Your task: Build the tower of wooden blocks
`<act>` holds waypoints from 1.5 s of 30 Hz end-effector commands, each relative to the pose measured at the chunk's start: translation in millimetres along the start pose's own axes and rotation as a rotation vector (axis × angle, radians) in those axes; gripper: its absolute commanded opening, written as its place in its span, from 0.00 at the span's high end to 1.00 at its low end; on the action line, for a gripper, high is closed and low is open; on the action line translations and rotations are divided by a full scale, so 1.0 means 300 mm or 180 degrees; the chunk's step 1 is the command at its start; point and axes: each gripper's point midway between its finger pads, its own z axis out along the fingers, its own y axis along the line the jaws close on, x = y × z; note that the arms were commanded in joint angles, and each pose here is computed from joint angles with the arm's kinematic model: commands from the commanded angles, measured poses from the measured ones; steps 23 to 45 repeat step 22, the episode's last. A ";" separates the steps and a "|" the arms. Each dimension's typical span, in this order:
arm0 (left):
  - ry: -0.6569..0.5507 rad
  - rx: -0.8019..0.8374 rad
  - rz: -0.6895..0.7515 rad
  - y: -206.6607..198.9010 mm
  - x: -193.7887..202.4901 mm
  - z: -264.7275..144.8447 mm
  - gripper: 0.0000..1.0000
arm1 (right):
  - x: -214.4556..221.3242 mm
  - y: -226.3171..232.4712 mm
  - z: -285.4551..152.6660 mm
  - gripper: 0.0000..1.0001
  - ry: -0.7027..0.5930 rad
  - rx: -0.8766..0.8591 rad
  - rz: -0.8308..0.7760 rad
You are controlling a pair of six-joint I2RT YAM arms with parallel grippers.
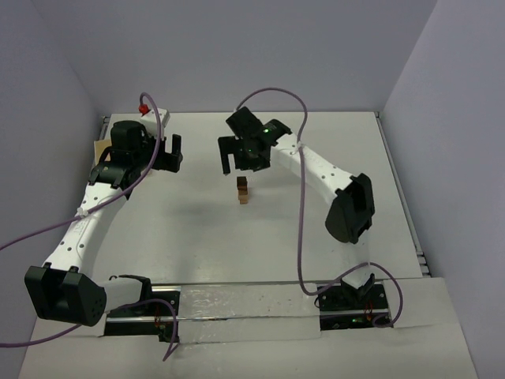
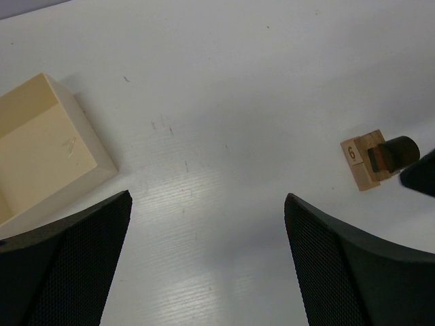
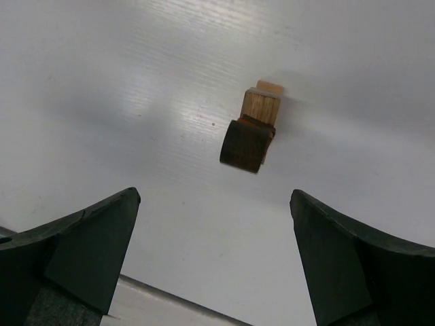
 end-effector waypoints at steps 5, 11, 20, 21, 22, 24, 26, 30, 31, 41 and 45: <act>0.0142 0.0238 -0.0013 -0.038 0.057 0.006 0.01 | -0.233 -0.393 -0.411 0.00 -0.1344 0.0480 0.0051; 0.0232 0.0129 -0.0169 0.002 0.095 0.057 0.01 | -0.107 -0.780 -0.429 0.00 -0.1509 0.0935 0.0190; 0.0276 -0.0020 -0.0561 0.082 0.148 0.062 0.01 | 0.067 -0.898 -0.411 0.00 -0.1595 0.1063 0.0266; 0.0264 -0.0026 -0.0572 0.086 0.149 0.057 0.01 | 0.073 -0.896 -0.408 0.00 -0.1591 0.1047 0.0282; 0.0225 -0.0052 -0.0564 0.091 0.142 0.048 0.01 | 0.075 -0.893 -0.409 0.00 -0.1599 0.1032 0.0300; 0.0225 -0.0052 -0.0564 0.091 0.142 0.048 0.01 | 0.075 -0.893 -0.409 0.00 -0.1599 0.1032 0.0300; 0.0225 -0.0052 -0.0564 0.091 0.142 0.048 0.01 | 0.075 -0.893 -0.409 0.00 -0.1599 0.1032 0.0300; 0.0225 -0.0052 -0.0564 0.091 0.142 0.048 0.01 | 0.075 -0.893 -0.409 0.00 -0.1599 0.1032 0.0300; 0.0225 -0.0052 -0.0564 0.091 0.142 0.048 0.01 | 0.075 -0.893 -0.409 0.00 -0.1599 0.1032 0.0300; 0.0225 -0.0052 -0.0564 0.091 0.142 0.048 0.01 | 0.075 -0.893 -0.409 0.00 -0.1599 0.1032 0.0300; 0.0225 -0.0052 -0.0564 0.091 0.142 0.048 0.01 | 0.075 -0.893 -0.409 0.00 -0.1599 0.1032 0.0300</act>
